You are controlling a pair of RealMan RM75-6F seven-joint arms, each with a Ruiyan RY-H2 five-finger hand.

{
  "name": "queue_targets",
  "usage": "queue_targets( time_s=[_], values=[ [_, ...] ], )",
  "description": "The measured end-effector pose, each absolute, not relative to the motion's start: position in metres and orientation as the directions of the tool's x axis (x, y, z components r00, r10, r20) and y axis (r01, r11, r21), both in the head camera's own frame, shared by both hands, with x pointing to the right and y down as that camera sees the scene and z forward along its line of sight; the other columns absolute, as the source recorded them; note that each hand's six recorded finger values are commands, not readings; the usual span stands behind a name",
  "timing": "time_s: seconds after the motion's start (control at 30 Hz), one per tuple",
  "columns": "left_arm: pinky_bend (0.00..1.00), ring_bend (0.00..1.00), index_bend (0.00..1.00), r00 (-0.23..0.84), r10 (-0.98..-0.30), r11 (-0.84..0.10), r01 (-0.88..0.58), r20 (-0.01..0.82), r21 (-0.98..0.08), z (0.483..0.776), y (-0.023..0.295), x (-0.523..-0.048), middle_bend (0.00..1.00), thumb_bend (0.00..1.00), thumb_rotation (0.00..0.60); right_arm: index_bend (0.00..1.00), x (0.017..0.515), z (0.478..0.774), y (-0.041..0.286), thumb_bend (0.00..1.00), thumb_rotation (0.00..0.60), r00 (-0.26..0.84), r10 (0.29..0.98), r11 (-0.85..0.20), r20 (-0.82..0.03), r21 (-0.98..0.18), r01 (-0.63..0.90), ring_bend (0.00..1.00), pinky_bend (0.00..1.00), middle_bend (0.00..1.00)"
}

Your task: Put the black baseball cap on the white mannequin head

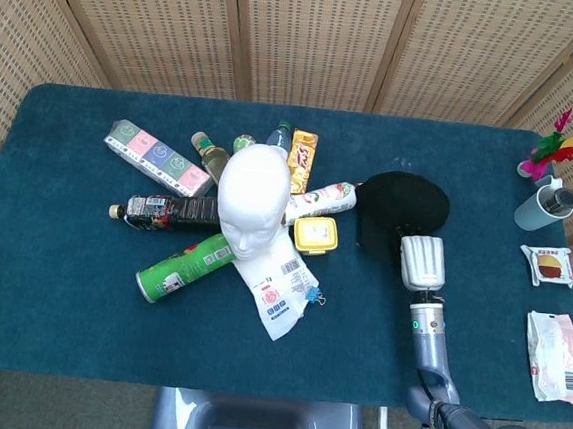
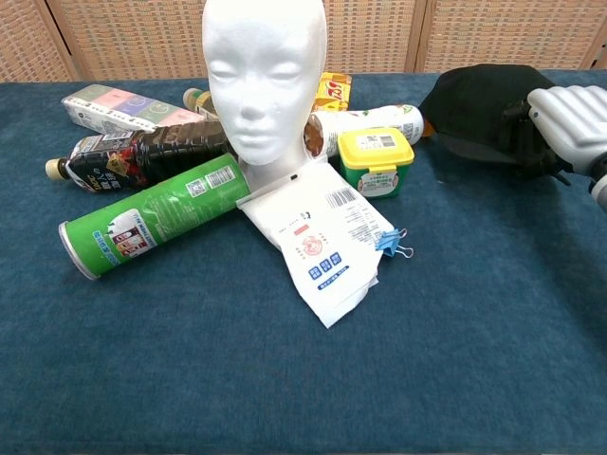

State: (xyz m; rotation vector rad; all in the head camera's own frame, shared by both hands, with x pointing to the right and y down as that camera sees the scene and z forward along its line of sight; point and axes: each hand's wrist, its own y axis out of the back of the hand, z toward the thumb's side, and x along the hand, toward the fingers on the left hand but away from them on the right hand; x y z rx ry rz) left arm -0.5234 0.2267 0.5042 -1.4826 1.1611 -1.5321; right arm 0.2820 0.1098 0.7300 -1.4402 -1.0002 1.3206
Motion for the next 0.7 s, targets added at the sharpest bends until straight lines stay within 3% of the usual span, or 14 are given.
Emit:
queue_targets(
  time_s=[0.13, 0.43, 0.7],
  values=[
    [0.31, 0.39, 0.66, -0.105, -0.926, -0.353, -0.102, 0.363, -0.93, 0.503, 0.228, -0.525, 0.52, 0.34, 0.6, 0.71, 0.283, 0.73, 0.103, 0.48, 0.6, 0.102, 0.962, -0.25, -0.252, -0.968, -0.038, 0.74, 0.91, 0.66],
    [0.31, 0.39, 0.66, -0.115, -0.923, -0.357, -0.105, 0.368, -0.928, 0.505, 0.232, -0.526, 0.52, 0.34, 0.6, 0.71, 0.296, 0.709, 0.095, 0.48, 0.6, 0.07, 0.982, -0.179, -0.177, -0.984, 0.016, 0.75, 0.91, 0.66],
    [0.31, 0.39, 0.66, -0.1, -0.922, -0.362, -0.112, 0.373, -0.925, 0.509, 0.231, -0.52, 0.52, 0.34, 0.6, 0.71, 0.301, 0.655, 0.085, 0.48, 0.6, 0.106, 0.994, -0.008, 0.001, -0.996, 0.087, 0.75, 0.91, 0.66]
  ],
)
